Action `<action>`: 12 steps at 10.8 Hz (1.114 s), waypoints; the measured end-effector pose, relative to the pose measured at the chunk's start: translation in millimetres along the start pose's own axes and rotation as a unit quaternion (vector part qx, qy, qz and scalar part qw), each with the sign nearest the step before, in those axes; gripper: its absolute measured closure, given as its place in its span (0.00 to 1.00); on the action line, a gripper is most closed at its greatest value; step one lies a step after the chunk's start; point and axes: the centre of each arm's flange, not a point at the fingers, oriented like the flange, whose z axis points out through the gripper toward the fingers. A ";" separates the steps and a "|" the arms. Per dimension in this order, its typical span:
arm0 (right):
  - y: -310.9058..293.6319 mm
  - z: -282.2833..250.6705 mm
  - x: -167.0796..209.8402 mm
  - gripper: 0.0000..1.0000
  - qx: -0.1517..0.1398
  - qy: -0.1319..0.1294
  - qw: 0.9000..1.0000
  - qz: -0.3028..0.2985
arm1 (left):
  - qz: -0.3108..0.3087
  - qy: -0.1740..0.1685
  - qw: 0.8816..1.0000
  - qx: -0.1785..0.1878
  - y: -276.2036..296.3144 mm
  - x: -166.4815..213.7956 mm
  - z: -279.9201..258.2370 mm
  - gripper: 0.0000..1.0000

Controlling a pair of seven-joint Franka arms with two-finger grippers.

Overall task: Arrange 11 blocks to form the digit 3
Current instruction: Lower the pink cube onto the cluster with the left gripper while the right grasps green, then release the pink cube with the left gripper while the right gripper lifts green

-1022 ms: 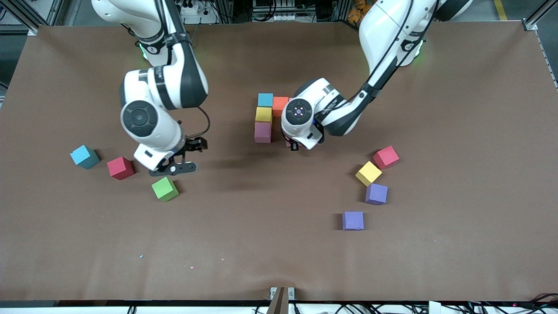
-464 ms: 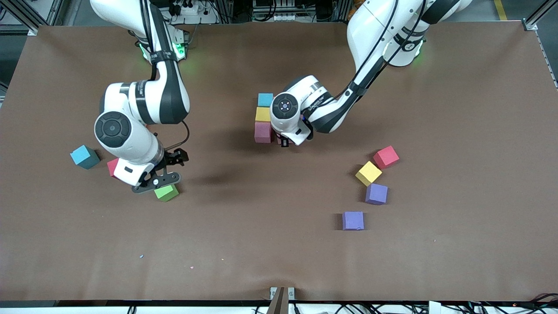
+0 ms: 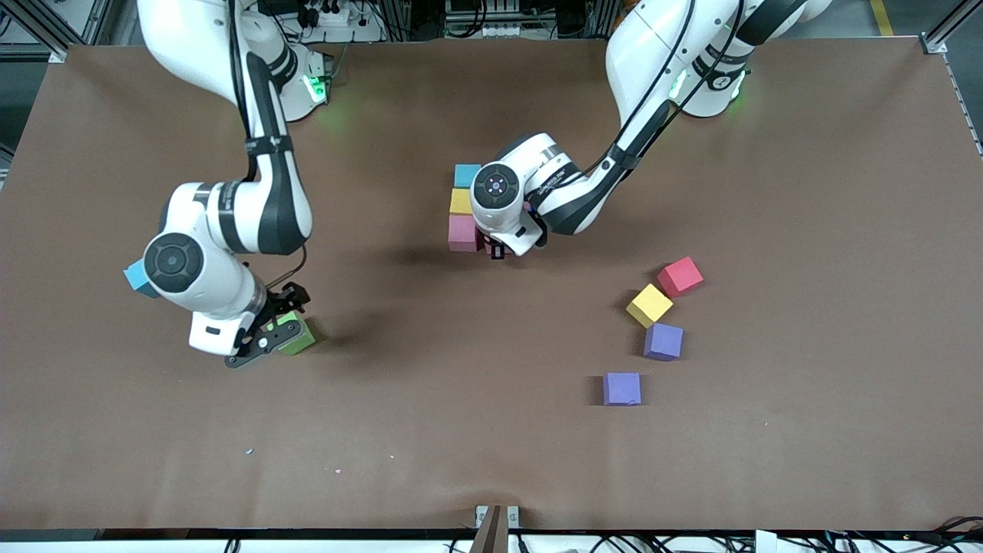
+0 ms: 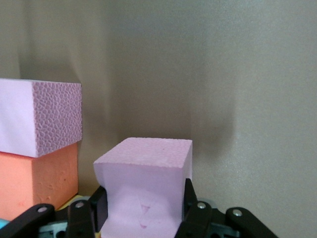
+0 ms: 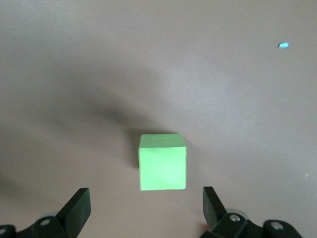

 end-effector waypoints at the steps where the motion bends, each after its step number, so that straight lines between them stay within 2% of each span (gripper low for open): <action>1: 6.5 6.5 0.6 0.00 -0.006 0.001 1.000 -0.016 | 0.001 0.000 1.000 -0.001 0.1 -1.7 0.4 0.41; 5: -10.1 33.2 15.8 0.00 -0.016 -0.002 0.997 -0.078 | 0.013 0.005 1.000 -0.008 -1.6 -6.8 3.1 0.41; 8: -4.7 47.3 17.7 0.00 -0.020 0.002 0.995 -0.098 | 0.034 0.006 0.999 -0.009 -4.5 -9.5 3.6 0.41; 12: 32.1 89.1 1.8 0.00 0.018 0.004 0.992 -0.121 | 0.047 0.000 0.999 -0.014 -3.4 -11.4 1.9 0.41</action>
